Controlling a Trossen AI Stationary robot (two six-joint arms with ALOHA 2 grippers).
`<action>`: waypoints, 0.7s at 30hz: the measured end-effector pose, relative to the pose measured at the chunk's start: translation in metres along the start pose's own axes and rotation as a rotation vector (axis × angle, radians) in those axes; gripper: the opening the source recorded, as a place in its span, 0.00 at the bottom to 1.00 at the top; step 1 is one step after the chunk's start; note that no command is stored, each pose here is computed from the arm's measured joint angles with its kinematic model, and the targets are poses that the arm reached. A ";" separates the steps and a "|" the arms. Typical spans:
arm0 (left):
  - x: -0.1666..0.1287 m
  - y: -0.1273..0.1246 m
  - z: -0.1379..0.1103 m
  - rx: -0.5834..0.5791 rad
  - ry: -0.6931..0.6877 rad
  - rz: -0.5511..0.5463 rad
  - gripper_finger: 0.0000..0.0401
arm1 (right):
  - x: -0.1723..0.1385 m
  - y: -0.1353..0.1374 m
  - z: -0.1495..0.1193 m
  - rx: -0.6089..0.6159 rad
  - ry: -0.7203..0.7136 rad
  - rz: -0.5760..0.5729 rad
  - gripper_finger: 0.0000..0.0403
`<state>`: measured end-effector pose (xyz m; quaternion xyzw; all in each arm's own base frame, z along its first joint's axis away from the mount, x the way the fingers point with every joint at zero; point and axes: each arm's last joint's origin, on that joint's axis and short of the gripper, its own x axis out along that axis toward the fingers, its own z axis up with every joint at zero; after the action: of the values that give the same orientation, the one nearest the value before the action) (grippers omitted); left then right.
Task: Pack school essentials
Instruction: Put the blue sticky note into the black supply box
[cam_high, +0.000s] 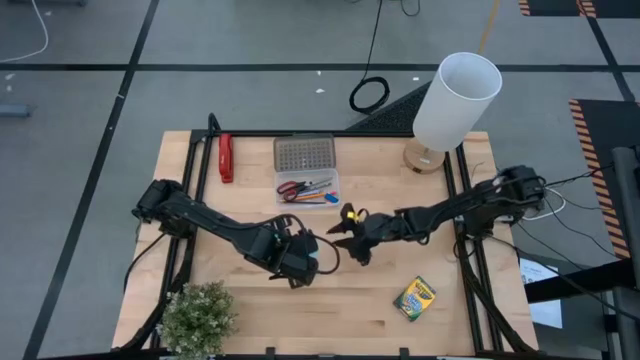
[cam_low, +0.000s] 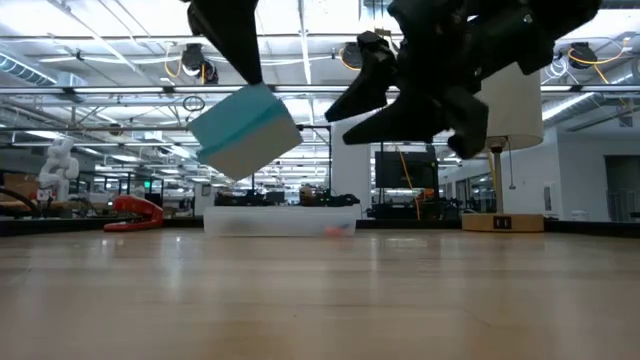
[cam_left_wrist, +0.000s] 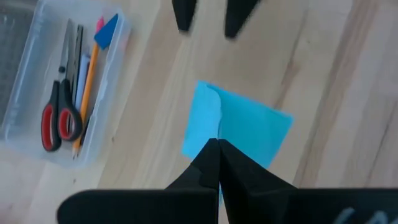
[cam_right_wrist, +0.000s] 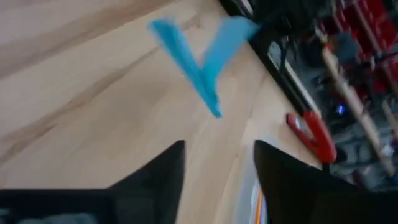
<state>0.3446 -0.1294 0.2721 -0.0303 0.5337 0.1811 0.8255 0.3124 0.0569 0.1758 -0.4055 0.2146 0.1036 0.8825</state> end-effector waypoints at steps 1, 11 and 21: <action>-0.001 -0.001 0.000 0.014 -0.004 -0.004 0.00 | 0.003 0.004 0.001 -0.034 -0.004 -0.002 0.50; -0.009 -0.017 0.004 0.128 -0.111 -0.078 0.00 | 0.019 0.020 0.011 -0.155 -0.081 -0.094 0.59; -0.010 -0.021 0.009 0.171 -0.167 -0.107 0.01 | 0.017 0.027 0.021 -0.230 -0.137 -0.087 0.44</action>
<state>0.3558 -0.1490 0.2819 0.0270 0.4741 0.0923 0.8752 0.3237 0.0905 0.1617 -0.5049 0.1229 0.1165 0.8464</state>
